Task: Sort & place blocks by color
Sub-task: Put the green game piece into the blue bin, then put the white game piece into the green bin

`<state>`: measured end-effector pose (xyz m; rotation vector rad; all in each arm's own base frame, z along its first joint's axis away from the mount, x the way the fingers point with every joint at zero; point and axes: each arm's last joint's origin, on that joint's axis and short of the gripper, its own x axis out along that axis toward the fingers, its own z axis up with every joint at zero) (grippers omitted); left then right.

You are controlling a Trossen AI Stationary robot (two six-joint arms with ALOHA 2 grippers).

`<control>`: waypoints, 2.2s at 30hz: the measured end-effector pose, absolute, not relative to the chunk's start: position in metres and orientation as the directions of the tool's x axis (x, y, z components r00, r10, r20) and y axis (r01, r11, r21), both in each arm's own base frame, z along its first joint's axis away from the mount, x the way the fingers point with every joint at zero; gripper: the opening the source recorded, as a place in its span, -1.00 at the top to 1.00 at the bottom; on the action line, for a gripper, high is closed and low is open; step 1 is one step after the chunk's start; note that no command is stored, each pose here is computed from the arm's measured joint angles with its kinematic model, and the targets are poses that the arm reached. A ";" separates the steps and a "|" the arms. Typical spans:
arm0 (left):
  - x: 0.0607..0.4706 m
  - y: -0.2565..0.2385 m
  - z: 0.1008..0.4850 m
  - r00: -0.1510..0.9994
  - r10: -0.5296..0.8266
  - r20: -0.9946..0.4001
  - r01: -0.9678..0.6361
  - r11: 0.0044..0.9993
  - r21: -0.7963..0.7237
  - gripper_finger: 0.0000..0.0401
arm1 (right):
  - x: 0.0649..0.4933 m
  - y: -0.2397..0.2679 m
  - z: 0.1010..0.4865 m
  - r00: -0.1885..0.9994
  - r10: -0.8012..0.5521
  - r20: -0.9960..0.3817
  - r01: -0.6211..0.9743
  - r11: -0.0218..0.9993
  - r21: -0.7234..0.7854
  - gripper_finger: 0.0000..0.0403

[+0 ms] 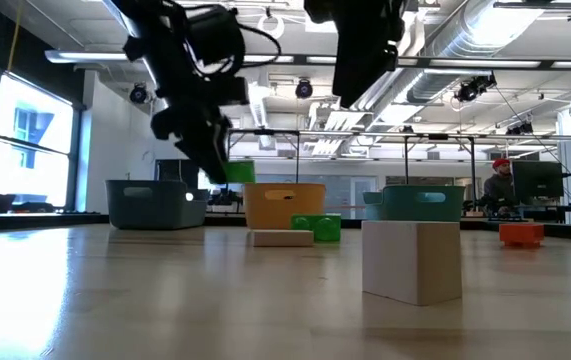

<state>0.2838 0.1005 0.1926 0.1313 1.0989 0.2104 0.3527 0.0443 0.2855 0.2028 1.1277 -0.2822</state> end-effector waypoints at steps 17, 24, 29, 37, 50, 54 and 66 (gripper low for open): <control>0.200 0.154 0.249 0.244 0.520 -0.819 -0.590 0.749 0.300 0.32 | 0.365 0.046 0.291 0.522 -0.101 -0.847 0.087 0.994 -0.065 0.08; 0.181 0.186 0.236 0.141 0.514 -0.846 -0.773 0.591 0.230 0.32 | 0.366 0.048 0.290 0.524 -0.056 -0.850 -0.008 0.998 -0.070 0.08; 0.175 0.199 0.224 0.110 0.455 -0.883 -0.806 0.561 0.189 0.31 | 0.375 0.050 0.275 0.493 -0.025 -0.870 -0.080 0.994 -0.074 0.08; 0.174 0.212 0.202 0.079 0.374 -0.924 -0.805 0.571 0.162 0.29 | 0.388 0.052 0.250 0.451 -0.032 -0.892 -0.123 0.988 -0.097 0.08; 0.176 0.219 0.184 0.055 0.309 -0.949 -0.797 0.587 0.145 0.05 | 0.405 0.056 0.205 0.363 0.007 -0.932 -0.149 0.987 -0.050 0.08; 0.176 0.218 0.184 0.055 0.309 -0.950 -0.797 0.587 0.145 -0.09 | 0.411 0.057 0.192 0.354 0.009 -0.935 -0.155 0.987 -0.049 0.08; 0.174 0.216 0.188 0.073 0.297 -0.952 -0.784 0.608 0.130 -0.31 | 0.422 0.053 0.170 0.362 -0.032 -0.931 -0.151 0.984 -0.092 0.08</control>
